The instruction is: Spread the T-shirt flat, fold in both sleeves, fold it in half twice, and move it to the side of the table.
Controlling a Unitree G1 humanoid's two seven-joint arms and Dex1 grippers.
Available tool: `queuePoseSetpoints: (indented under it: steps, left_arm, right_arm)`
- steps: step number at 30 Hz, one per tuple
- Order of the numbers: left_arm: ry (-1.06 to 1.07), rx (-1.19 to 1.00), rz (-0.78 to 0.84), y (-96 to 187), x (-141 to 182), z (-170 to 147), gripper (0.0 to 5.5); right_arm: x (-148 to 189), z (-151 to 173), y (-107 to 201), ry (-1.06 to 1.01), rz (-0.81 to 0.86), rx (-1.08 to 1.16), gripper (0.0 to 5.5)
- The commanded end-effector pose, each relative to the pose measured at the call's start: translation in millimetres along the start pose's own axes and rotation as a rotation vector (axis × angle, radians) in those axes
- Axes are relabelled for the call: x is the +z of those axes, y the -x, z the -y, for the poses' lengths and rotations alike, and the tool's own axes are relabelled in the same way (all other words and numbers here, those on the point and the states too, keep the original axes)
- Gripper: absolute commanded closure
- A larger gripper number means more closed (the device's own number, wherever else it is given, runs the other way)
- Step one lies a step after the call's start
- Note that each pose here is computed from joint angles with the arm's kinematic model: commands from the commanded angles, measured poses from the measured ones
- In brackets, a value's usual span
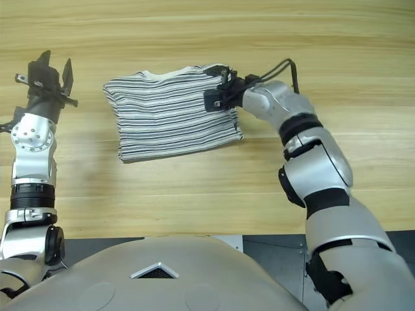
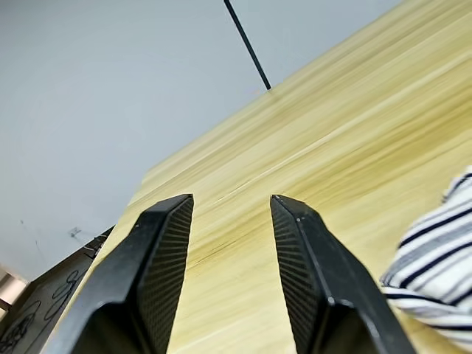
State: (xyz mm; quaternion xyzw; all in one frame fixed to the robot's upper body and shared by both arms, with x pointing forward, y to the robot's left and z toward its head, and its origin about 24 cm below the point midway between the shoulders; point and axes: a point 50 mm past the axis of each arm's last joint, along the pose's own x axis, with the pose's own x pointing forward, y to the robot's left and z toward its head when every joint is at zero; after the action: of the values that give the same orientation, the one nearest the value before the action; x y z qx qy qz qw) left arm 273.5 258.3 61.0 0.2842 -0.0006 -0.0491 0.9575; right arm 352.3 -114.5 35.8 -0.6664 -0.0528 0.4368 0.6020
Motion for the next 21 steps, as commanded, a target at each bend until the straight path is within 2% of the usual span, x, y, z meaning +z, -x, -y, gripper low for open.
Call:
queuePoseSetpoints:
  steps: [1,4,6,10,12,16,18,21]
  left_arm:
    - [-0.01,-0.06,-0.019,9.6,-1.9,7.1,3.56]
    - [-0.007,-0.069,-0.02,14.7,-2.0,7.5,3.56]
    - [-0.013,-0.082,-0.021,23.7,-2.0,7.3,3.56]
    - [-0.059,-0.089,-0.043,39.4,-5.5,2.5,3.56]
    - [-0.072,-0.105,-0.042,46.3,-5.2,3.6,3.56]
    - [-0.092,-0.093,-0.042,50.0,-4.1,-0.5,3.56]
    - [-0.086,-0.092,-0.036,49.3,-3.1,3.0,3.56]
    - [-0.071,-0.092,-0.032,48.9,-3.1,9.6,3.56]
  right_arm:
    - [-2.2,-9.2,-7.0,0.082,-0.085,0.052,2.0]
    - [-12.4,-7.4,-2.6,0.112,-0.142,0.05,2.0]
    - [-25.5,-6.1,6.9,0.058,-0.185,0.033,2.0]
    - [-68.8,-24.9,50.7,-0.083,-0.298,0.102,2.0]
    - [-73.1,-46.4,69.3,-0.156,-0.24,0.274,2.0]
    - [-41.8,-68.2,94.8,-0.254,0.101,0.534,2.0]
    - [-20.4,-68.1,106.1,-0.266,0.217,0.585,2.0]
    - [-5.4,-63.2,109.7,-0.276,0.282,0.552,2.0]
